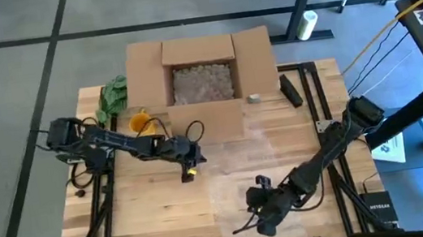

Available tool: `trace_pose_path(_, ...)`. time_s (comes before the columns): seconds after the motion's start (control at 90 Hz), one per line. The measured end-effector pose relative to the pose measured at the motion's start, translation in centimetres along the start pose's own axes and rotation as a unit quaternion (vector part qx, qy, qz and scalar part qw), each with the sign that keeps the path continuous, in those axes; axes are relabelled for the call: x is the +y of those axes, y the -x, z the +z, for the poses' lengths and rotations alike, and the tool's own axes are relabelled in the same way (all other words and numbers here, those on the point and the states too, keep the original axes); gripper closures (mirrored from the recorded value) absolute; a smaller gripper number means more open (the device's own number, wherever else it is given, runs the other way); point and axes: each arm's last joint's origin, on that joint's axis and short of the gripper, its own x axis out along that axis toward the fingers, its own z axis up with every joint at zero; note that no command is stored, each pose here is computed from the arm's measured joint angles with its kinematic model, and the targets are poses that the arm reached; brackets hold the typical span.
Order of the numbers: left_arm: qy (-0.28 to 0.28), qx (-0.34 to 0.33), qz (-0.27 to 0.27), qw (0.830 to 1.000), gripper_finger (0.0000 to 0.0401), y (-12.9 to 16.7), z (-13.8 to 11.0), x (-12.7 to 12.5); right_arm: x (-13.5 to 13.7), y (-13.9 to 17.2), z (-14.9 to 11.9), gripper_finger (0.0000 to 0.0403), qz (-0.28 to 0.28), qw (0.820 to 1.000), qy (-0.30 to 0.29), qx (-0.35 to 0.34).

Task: Wrap mug
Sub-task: Wrap the yellow mug with the bubble wrap

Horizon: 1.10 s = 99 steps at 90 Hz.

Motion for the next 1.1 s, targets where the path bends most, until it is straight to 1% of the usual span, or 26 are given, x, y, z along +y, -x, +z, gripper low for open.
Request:
trace_pose_path(0.067, 0.006, 0.012, -0.006, 1.0, 0.0401, -0.8, -0.3, 0.6, -0.2, -0.4, -0.4, 0.0401, 0.014, 1.0, -0.012, 0.001)
trace_pose_path(0.244, 0.014, 0.041, -0.016, 0.999, 0.0401, -2.5, -1.3, 1.4, -1.1, -1.2, -1.3, 0.0402, 0.027, 0.999, -0.041, -0.007)
trace_pose_path(0.356, 0.007, 0.045, -0.017, 0.999, 0.0401, -2.8, -1.4, 1.4, -1.3, -1.5, -1.9, 0.0402, 0.031, 0.998, -0.056, -0.006)
trace_pose_path(0.433, 0.004, 0.045, -0.007, 0.999, 0.0401, -2.8, -1.4, 1.5, -1.2, -1.6, -2.3, 0.0402, 0.05, 0.997, -0.065, 0.0)
trace_pose_path(0.567, 0.009, 0.05, 0.002, 0.999, 0.0401, -2.8, -1.5, 1.5, -1.0, -1.7, -3.0, 0.0402, 0.087, 0.992, -0.08, 0.038)
trace_pose_path(0.689, 0.021, 0.07, -0.001, 0.997, 0.0401, -2.7, -1.8, 1.3, -0.7, -1.5, -3.9, 0.0402, 0.101, 0.987, -0.097, 0.082)
trace_pose_path(0.8, 0.028, 0.084, -0.014, 0.996, 0.0401, -2.9, -2.1, 0.7, -0.7, -1.3, -4.8, 0.0403, 0.084, 0.984, -0.112, 0.113)
trace_pose_path(0.9, 0.03, 0.086, -0.039, 0.995, 0.0401, -3.4, -2.4, -0.2, -1.0, -1.3, -5.4, 0.0403, 0.059, 0.982, -0.122, 0.131)
trace_pose_path(1.011, 0.031, 0.079, -0.072, 0.994, 0.0401, -4.2, -2.7, -1.5, -1.3, -2.2, -5.9, 0.0403, 0.043, 0.98, -0.125, 0.146)
trace_pose_path(1.1, 0.032, 0.077, -0.106, 0.991, 0.0401, -4.7, -3.0, -2.2, -1.5, -3.7, -6.3, 0.0403, 0.047, 0.976, -0.13, 0.168)
